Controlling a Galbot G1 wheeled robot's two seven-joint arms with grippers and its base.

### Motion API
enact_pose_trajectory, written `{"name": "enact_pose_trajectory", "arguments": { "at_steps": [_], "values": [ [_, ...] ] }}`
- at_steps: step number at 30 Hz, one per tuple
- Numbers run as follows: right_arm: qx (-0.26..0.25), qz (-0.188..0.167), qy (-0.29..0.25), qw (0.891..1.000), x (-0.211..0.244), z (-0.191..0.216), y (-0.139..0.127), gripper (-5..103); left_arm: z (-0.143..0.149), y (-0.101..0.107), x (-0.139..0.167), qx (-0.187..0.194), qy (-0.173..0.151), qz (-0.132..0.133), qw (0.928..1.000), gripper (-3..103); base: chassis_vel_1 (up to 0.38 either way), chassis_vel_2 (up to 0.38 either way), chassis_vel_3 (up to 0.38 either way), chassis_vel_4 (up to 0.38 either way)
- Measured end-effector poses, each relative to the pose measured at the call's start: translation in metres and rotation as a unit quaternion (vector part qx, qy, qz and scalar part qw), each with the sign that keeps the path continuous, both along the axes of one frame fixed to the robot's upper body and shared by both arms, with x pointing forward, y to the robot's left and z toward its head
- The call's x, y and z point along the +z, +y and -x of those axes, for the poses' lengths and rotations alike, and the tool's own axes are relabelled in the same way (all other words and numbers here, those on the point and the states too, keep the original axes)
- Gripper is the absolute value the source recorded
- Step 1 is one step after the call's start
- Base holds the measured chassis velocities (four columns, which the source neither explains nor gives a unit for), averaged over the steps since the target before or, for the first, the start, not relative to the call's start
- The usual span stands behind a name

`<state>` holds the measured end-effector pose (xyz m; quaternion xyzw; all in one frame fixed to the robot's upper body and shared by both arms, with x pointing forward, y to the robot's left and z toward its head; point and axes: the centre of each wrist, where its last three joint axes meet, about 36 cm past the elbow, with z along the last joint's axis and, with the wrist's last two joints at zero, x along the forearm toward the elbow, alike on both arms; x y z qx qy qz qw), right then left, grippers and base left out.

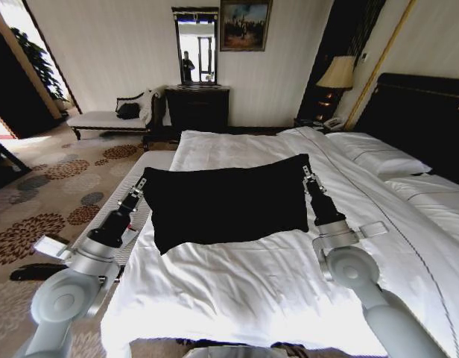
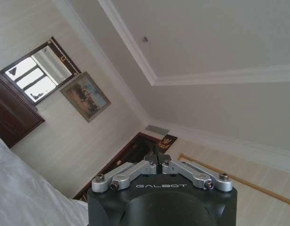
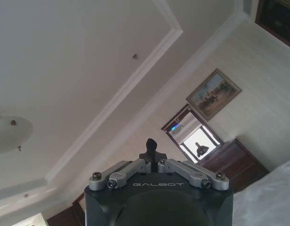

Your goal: Fold the clothes on the bed.

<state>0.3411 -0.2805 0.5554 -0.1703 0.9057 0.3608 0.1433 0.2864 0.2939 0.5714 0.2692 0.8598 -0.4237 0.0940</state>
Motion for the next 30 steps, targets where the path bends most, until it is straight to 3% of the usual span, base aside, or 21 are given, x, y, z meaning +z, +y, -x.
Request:
{"name": "enact_pose_trajectory", "arguments": {
  "at_steps": [1, 3, 5, 7, 9, 12, 14, 18, 21, 30],
  "values": [
    [-0.019, 0.009, 0.037, 0.999, 0.000, -0.004, 0.003, 1, -0.004, 0.001, -0.007, 0.002, 0.018, 0.003, 0.9998, 0, 0.000, 0.000, 0.000, 0.000],
    [-0.029, 0.014, 0.055, 0.998, -0.003, -0.010, 0.004, 1, -0.008, 0.003, -0.012, 0.005, 0.029, 0.002, 0.9996, 0, 0.000, 0.000, 0.000, 0.000],
    [-0.061, 0.041, 0.104, 0.992, -0.024, -0.043, -0.002, 1, -0.035, 0.014, -0.040, 0.017, 0.072, -0.014, 0.9972, 0, 0.000, 0.000, 0.000, 0.000],
    [-0.067, 0.048, 0.117, 0.990, -0.033, -0.052, -0.005, 1, -0.043, 0.018, -0.049, 0.021, 0.083, -0.021, 0.9961, 0, 0.000, 0.000, 0.000, 0.000],
    [-0.078, 0.080, 0.184, 0.976, -0.077, -0.091, -0.015, 1, -0.084, 0.032, -0.087, 0.039, 0.130, -0.044, 0.9897, 0, 0.000, 0.000, 0.000, 0.000],
    [-0.077, 0.095, 0.213, 0.969, -0.106, -0.112, -0.015, 1, -0.110, 0.035, -0.106, 0.044, 0.150, -0.056, 0.9860, 0, 0.000, 0.000, 0.000, 0.000],
    [-0.079, 0.119, 0.248, 0.958, -0.151, -0.141, -0.009, 1, -0.147, 0.037, -0.139, 0.056, 0.184, -0.078, 0.9782, 0, 0.000, 0.000, 0.000, 0.000],
    [-0.088, 0.141, 0.251, 0.954, -0.182, -0.181, -0.001, 1, -0.179, 0.037, -0.175, 0.070, 0.217, -0.096, 0.9690, 0, 0.000, 0.000, 0.000, 0.000],
    [-0.097, 0.144, 0.235, 0.956, -0.188, -0.214, 0.001, 1, -0.199, 0.035, -0.193, 0.081, 0.228, -0.099, 0.9651, 0, 0.000, 0.000, 0.000, 0.000],
    [-0.102, 0.142, 0.224, 0.959, -0.208, -0.253, 0.011, 1, -0.233, 0.035, -0.206, 0.104, 0.229, -0.075, 0.9648, 0, 0.000, 0.000, 0.000, 0.000]
  ]
}}
